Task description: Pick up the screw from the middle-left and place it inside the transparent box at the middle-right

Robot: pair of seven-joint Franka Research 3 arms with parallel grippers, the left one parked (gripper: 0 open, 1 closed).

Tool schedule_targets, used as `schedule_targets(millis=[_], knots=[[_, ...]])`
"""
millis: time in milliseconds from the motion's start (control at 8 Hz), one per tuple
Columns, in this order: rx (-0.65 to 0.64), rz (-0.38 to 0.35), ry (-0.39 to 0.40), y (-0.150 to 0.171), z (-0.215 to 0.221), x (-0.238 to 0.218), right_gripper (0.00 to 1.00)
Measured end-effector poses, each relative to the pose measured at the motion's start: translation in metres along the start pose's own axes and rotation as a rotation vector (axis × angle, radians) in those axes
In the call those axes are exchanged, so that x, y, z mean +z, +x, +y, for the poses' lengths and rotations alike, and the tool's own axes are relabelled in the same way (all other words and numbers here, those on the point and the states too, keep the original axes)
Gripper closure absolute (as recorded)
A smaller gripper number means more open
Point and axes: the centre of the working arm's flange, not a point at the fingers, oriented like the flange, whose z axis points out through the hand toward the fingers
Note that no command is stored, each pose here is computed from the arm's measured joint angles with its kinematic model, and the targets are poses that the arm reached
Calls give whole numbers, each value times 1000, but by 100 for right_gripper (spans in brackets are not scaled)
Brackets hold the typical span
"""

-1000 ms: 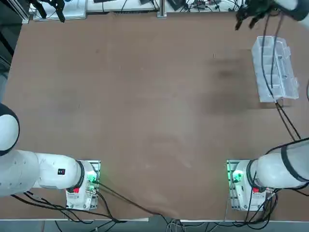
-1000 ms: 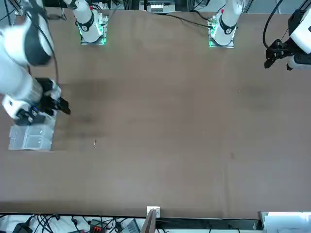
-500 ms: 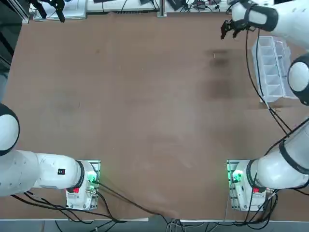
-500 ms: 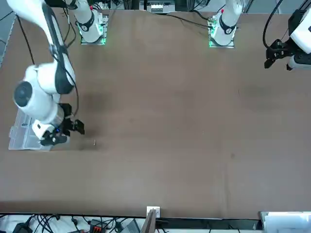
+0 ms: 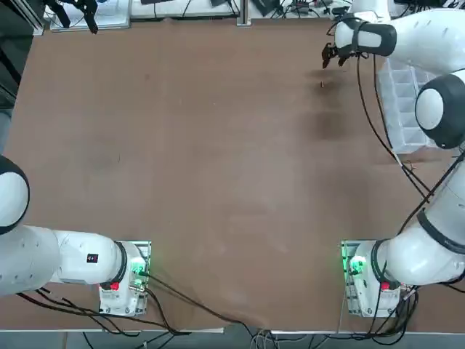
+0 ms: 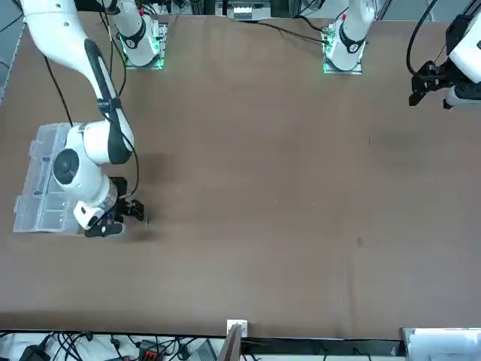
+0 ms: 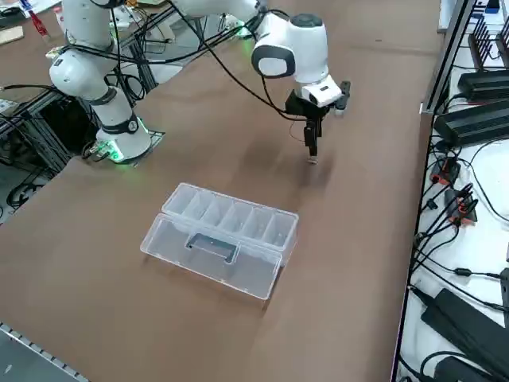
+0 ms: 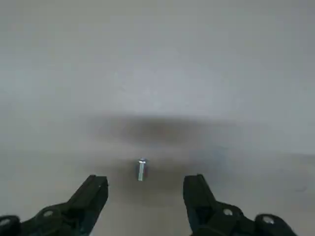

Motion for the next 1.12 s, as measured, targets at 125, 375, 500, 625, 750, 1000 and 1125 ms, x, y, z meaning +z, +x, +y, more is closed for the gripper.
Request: schedule_targets(millis=[125,375,500,625,750,1000,1125], knots=[[30,-12,0,2,-8,14,11],[42,-37,-2,2,-21,41,14],[46,-41,-3,2,-22,49,15],[49,-43,-5,2,-20,53,17],[53,-43,-9,2,-17,55,18],[58,-47,-13,2,-13,57,23],[59,-52,-14,1,-12,61,24]])
